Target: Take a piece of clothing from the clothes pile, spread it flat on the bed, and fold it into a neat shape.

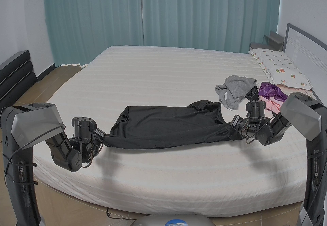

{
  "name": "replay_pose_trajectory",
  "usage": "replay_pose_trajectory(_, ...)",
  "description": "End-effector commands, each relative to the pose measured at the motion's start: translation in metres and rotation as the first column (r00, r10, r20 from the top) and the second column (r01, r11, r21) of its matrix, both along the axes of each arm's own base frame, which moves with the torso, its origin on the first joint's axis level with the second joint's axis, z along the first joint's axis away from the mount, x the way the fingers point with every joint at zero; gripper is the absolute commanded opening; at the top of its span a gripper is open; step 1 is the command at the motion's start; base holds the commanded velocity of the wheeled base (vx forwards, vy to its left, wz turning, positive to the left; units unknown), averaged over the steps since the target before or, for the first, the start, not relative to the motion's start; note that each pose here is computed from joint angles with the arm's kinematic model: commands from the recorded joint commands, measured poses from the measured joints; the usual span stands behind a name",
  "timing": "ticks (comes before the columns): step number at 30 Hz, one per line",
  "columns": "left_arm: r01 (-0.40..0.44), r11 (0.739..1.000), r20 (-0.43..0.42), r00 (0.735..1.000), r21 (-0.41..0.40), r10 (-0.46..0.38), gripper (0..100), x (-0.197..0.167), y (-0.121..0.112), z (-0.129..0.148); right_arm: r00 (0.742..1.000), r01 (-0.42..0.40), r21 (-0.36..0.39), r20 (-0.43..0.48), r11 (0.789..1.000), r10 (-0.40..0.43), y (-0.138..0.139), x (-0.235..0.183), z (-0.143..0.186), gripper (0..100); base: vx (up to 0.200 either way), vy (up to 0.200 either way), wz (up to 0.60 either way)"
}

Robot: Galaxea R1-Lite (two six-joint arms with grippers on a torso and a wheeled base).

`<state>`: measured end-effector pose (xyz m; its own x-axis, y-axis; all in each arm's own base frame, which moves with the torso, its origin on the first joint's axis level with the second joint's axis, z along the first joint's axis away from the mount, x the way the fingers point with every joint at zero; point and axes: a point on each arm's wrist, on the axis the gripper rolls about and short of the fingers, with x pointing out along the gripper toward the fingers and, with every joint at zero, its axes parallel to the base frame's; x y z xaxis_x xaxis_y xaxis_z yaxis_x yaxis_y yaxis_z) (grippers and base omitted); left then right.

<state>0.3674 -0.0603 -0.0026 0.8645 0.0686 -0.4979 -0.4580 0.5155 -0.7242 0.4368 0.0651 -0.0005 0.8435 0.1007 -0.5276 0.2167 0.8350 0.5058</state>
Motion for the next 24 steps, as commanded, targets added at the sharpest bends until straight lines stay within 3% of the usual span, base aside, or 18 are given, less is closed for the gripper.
replay_pose_trajectory(1,-0.006,1.000,-0.004,1.000,0.000,0.006,0,0.001,0.002,-0.003,1.000,-0.002,0.000,-0.001,1.000,0.002,0.001,0.005,-0.007,0,0.000,0.000,0.00)
replay_pose_trajectory(2,-0.006,1.000,-0.004,1.000,0.000,0.006,0,0.001,0.002,-0.003,1.000,-0.002,0.000,-0.001,1.000,0.002,0.001,0.006,-0.007,0,0.000,0.000,0.00)
replay_pose_trajectory(3,-0.006,1.000,-0.007,1.000,0.002,0.006,0,0.001,0.002,-0.004,1.000,0.000,0.001,-0.001,1.000,0.000,0.002,0.008,-0.011,100,0.000,0.000,0.00)
replay_pose_trajectory(13,0.000,1.000,-0.035,0.999,0.007,0.001,0,0.000,0.002,-0.013,1.000,-0.014,0.011,-0.006,1.000,0.014,0.001,0.002,-0.007,100,0.000,0.000,0.00)
replay_pose_trajectory(17,0.002,1.000,-0.046,0.999,0.010,-0.001,0,-0.001,0.001,-0.016,0.995,-0.086,0.032,-0.053,0.996,0.088,0.001,-0.022,0.000,100,0.000,0.000,0.00)
replay_pose_trajectory(24,0.006,1.000,-0.049,0.999,0.009,-0.005,0,-0.003,0.000,-0.016,0.976,-0.162,-0.029,-0.153,0.986,0.156,0.009,-0.043,-0.025,100,0.000,0.000,0.00)
